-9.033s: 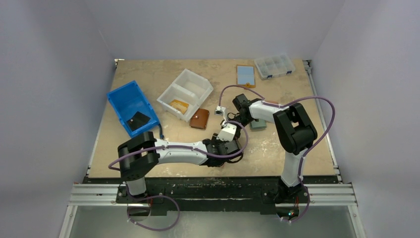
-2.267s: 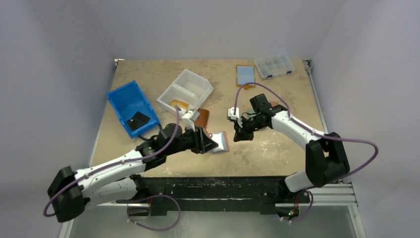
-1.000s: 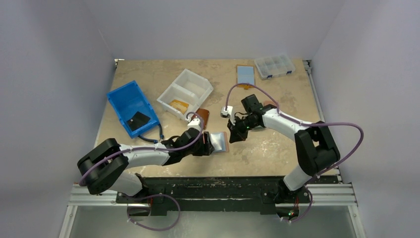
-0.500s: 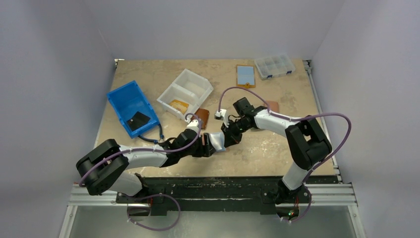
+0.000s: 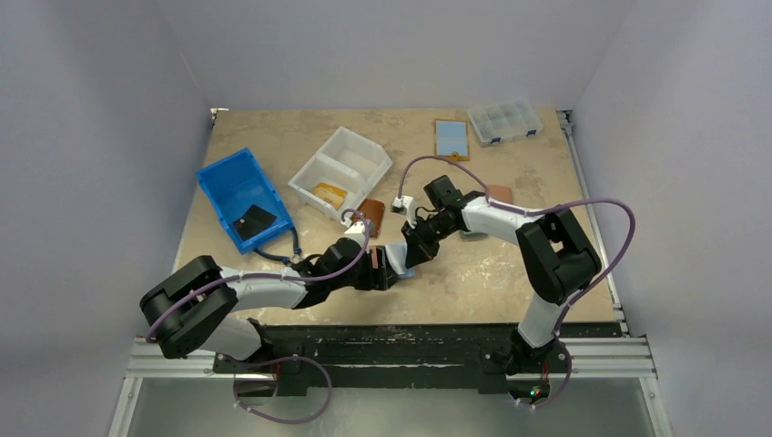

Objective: Take the credit cards out of the card holder
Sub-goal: Remove the credit card from the card holder.

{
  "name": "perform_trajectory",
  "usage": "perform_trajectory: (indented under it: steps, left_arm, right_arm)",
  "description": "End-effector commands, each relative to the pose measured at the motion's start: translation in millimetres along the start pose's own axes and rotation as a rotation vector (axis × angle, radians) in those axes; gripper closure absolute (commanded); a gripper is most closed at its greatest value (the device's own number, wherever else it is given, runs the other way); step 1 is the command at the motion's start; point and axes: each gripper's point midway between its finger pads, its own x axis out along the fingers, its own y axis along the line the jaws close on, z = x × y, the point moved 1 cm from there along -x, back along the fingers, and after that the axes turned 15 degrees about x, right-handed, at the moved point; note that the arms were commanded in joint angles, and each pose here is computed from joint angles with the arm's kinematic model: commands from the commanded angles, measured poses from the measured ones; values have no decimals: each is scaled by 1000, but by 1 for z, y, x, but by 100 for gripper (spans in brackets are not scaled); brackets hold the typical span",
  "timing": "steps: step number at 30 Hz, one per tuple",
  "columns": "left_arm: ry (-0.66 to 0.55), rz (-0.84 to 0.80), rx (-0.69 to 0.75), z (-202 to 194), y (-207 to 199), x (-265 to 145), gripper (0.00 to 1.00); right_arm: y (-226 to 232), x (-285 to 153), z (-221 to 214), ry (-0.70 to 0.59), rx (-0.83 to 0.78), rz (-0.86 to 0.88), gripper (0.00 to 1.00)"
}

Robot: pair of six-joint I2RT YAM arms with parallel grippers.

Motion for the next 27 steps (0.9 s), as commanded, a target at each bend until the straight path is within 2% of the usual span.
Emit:
perform_trajectory:
  steps: [1,5,16,18,21,26,27]
  left_arm:
    - [-30,-39,7,7,-6,-1,30]
    - [-32,-34,12,8,-6,0,29]
    - [-18,50,10,12,4,10,30]
    - [-14,65,6,13,6,12,37]
    - [-11,86,0,13,9,13,53]
    - [-2,133,-12,8,18,13,69]
    - [-1,138,-14,8,19,13,70]
  right_arm:
    - [19,1,17,-28,8,101,100]
    - [30,5,18,-16,36,178,100]
    - [40,9,21,-1,47,241,100]
    - [40,9,21,-3,43,243,99]
    - [41,7,23,-6,33,240,98]
    - [42,1,26,-18,3,215,96]
    - [41,0,27,-20,-3,207,96]
